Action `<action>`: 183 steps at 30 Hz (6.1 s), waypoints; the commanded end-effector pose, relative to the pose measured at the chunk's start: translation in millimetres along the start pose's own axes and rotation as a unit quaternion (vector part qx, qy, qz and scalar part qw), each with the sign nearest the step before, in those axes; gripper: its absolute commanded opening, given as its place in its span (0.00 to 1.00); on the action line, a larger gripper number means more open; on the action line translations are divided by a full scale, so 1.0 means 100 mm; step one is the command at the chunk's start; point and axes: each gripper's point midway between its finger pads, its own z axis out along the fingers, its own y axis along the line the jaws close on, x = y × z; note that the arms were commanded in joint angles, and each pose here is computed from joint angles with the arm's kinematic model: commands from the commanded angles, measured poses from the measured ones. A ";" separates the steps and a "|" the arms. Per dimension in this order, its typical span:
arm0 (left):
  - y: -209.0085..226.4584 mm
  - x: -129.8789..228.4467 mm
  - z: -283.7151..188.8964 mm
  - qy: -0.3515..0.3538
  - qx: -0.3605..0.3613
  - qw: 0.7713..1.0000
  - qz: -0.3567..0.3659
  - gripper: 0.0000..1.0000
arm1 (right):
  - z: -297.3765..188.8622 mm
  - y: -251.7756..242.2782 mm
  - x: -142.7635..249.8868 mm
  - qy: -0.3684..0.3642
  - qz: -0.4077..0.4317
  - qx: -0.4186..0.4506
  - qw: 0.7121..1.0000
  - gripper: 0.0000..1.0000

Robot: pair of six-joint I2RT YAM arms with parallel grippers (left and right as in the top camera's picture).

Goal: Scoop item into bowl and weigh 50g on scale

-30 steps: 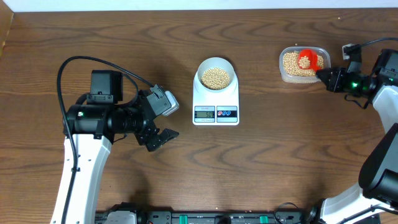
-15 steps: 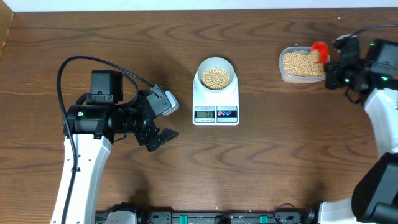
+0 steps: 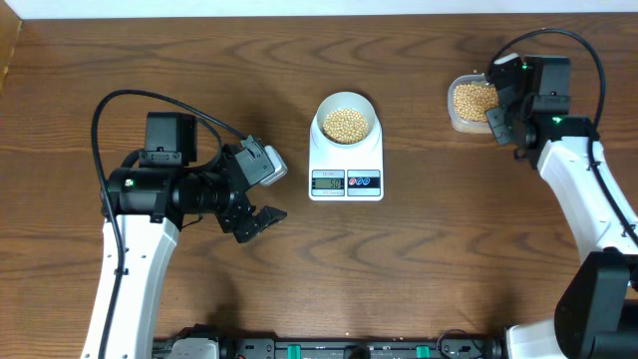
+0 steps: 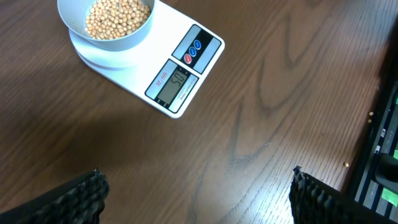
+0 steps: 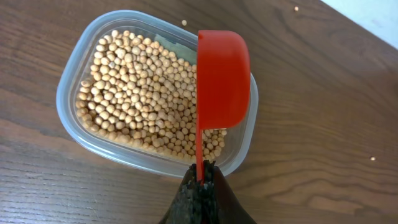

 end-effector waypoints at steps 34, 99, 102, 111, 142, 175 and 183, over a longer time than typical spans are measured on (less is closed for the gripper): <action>0.02 -0.04 -0.03 -0.003 -0.003 1.000 0.008 0.95 | -0.86 0.71 1.08 0.011 0.503 -0.305 0.809 0.01; 0.02 -0.04 -0.03 -0.003 -0.003 1.000 0.008 0.95 | -0.12 0.83 1.76 0.029 0.527 -0.205 0.824 0.99; 0.02 -0.03 -0.03 -0.003 -0.003 1.000 0.008 0.95 | -0.10 0.84 1.86 0.049 0.528 -0.185 0.827 0.99; 0.02 -0.04 -0.03 -0.003 -0.003 1.000 0.008 0.95 | -0.10 0.85 1.89 0.067 0.512 -0.157 0.842 0.99; 0.02 -0.03 -0.03 -0.003 -0.003 1.000 0.008 0.95 | -1.58 -0.27 0.35 -0.359 0.387 -0.078 0.846 0.99; 0.02 -0.04 -0.03 -0.003 -0.003 1.000 0.008 0.96 | -1.64 -0.32 0.15 -0.409 0.275 -0.053 0.869 0.99; 0.02 -0.04 -0.03 -0.003 -0.003 1.000 0.008 0.95 | -1.87 -0.11 0.23 -0.405 0.268 -0.083 0.870 0.99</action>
